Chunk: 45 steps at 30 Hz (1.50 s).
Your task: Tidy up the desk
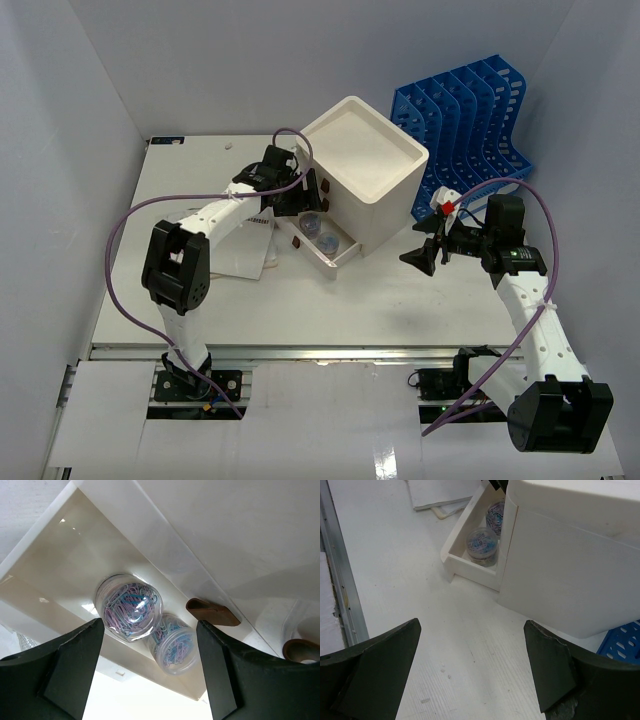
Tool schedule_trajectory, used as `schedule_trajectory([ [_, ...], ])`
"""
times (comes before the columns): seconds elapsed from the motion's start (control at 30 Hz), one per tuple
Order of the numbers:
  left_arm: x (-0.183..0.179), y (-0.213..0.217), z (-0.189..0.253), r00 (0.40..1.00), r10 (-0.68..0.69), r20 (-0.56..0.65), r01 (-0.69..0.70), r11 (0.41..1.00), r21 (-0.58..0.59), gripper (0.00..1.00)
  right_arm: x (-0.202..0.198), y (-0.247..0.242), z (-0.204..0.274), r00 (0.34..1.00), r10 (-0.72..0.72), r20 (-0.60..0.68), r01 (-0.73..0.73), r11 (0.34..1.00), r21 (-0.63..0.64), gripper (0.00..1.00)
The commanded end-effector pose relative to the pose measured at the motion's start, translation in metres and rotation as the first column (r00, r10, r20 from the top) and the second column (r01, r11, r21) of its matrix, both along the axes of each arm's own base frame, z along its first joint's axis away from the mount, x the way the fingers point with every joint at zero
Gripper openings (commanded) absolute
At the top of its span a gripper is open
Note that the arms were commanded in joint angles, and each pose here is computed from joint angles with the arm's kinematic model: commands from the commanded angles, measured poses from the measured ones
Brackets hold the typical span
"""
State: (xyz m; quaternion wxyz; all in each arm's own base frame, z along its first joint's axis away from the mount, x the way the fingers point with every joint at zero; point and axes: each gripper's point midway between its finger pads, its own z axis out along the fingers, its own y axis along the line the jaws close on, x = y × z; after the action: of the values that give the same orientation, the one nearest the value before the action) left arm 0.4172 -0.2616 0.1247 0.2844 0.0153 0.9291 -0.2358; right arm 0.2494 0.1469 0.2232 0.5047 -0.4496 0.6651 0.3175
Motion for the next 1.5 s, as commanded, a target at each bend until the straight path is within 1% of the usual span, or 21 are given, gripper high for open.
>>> schedule_trajectory([
  [0.0, 0.015, 0.001, 0.048, 0.99, 0.007, 0.143, -0.006, 1.0, -0.011, 0.85, 0.003, -0.001, 0.005, 1.0, -0.001, 0.029, 0.001, 1.0, 0.002, 0.9],
  [0.1, 0.031, 0.036, 0.059, 0.975, 0.136, 0.177, -0.137, 0.991, -0.007, 0.84, 0.003, -0.001, 0.005, 1.0, -0.002, 0.031, 0.002, 1.0, 0.001, 0.9],
  [0.2, 0.045, 0.075, 0.061, 0.95, 0.276, 0.146, -0.268, 0.961, -0.07, 0.84, 0.003, -0.001, 0.007, 0.999, 0.0, 0.036, 0.0, 1.0, 0.002, 0.9],
  [0.23, 0.053, 0.093, 0.061, 0.934, 0.329, 0.139, -0.318, 0.943, -0.093, 0.84, 0.002, -0.001, 0.006, 0.999, 0.001, 0.034, -0.001, 1.0, 0.002, 0.9],
  [0.3, 0.059, 0.115, 0.054, 0.908, 0.409, 0.095, -0.396, 0.909, -0.129, 0.89, 0.002, -0.001, 0.006, 0.999, 0.002, 0.034, -0.002, 1.0, 0.003, 0.9],
  [0.4, 0.074, 0.152, 0.045, 0.836, 0.547, 0.046, -0.534, 0.83, -0.163, 0.97, 0.002, -0.001, 0.007, 0.999, 0.005, 0.035, -0.005, 1.0, 0.004, 0.9],
  [0.47, 0.086, 0.169, 0.036, 0.791, 0.612, 0.021, -0.601, 0.782, -0.166, 0.98, 0.001, 0.0, 0.006, 0.999, 0.006, 0.032, -0.007, 1.0, 0.005, 0.9],
  [0.5, 0.093, 0.172, 0.038, 0.775, 0.631, 0.012, -0.619, 0.764, -0.181, 0.98, 0.001, 0.0, 0.006, 1.0, 0.007, 0.03, -0.007, 1.0, 0.006, 0.9],
  [0.53, 0.099, 0.174, 0.029, 0.761, 0.648, -0.019, -0.64, 0.746, -0.185, 0.98, 0.001, 0.0, 0.006, 1.0, 0.007, 0.028, -0.007, 1.0, 0.006, 0.9],
  [0.67, 0.127, 0.174, 0.014, 0.723, 0.685, -0.092, -0.687, 0.699, -0.2, 0.98, 0.002, -0.001, 0.004, 1.0, 0.006, 0.022, -0.006, 1.0, 0.003, 0.9],
  [0.73, 0.14, 0.173, 0.007, 0.706, 0.699, -0.116, -0.706, 0.68, -0.196, 0.98, 0.003, -0.001, 0.003, 1.0, 0.007, 0.019, -0.007, 1.0, 0.002, 0.9],
  [0.8, 0.152, 0.172, 0.008, 0.695, 0.708, -0.126, -0.716, 0.666, -0.21, 0.98, 0.003, -0.001, 0.003, 1.0, 0.006, 0.017, -0.006, 1.0, 0.001, 0.9],
  [0.87, 0.162, 0.17, -0.008, 0.688, 0.71, -0.152, -0.725, 0.659, -0.2, 0.98, 0.003, -0.001, 0.003, 1.0, 0.007, 0.014, -0.007, 1.0, 0.001, 0.9],
  [1.0, 0.181, 0.166, -0.013, 0.685, 0.709, -0.17, -0.727, 0.65, -0.222, 0.98, 0.004, -0.001, 0.001, 1.0, 0.009, 0.009, -0.009, 1.0, 0.001, 0.9],
  [1.07, 0.188, 0.165, -0.028, 0.681, 0.707, -0.189, -0.731, 0.647, -0.215, 0.98, 0.004, -0.001, 0.0, 1.0, 0.01, 0.003, -0.01, 1.0, 0.0, 0.9],
  [1.13, 0.195, 0.163, -0.032, 0.682, 0.704, -0.198, -0.731, 0.644, -0.225, 0.98, 0.004, -0.001, -0.001, 1.0, 0.009, 0.002, -0.009, 1.0, -0.001, 0.9],
  [1.2, 0.199, 0.162, -0.039, 0.682, 0.702, -0.207, -0.731, 0.645, -0.222, 0.94, 0.004, -0.001, -0.001, 1.0, 0.008, 0.0, -0.008, 1.0, -0.002, 0.9],
  [1.33, 0.193, 0.162, -0.055, 0.677, 0.699, -0.231, -0.736, 0.649, -0.192, 0.81, 0.005, -0.002, -0.001, 1.0, 0.002, 0.003, -0.002, 1.0, -0.007, 0.9],
  [1.47, 0.187, 0.165, -0.055, 0.704, 0.681, -0.201, -0.709, 0.685, -0.166, 0.67, 0.005, -0.002, -0.001, 1.0, 0.001, 0.005, -0.001, 1.0, -0.009, 0.9],
])
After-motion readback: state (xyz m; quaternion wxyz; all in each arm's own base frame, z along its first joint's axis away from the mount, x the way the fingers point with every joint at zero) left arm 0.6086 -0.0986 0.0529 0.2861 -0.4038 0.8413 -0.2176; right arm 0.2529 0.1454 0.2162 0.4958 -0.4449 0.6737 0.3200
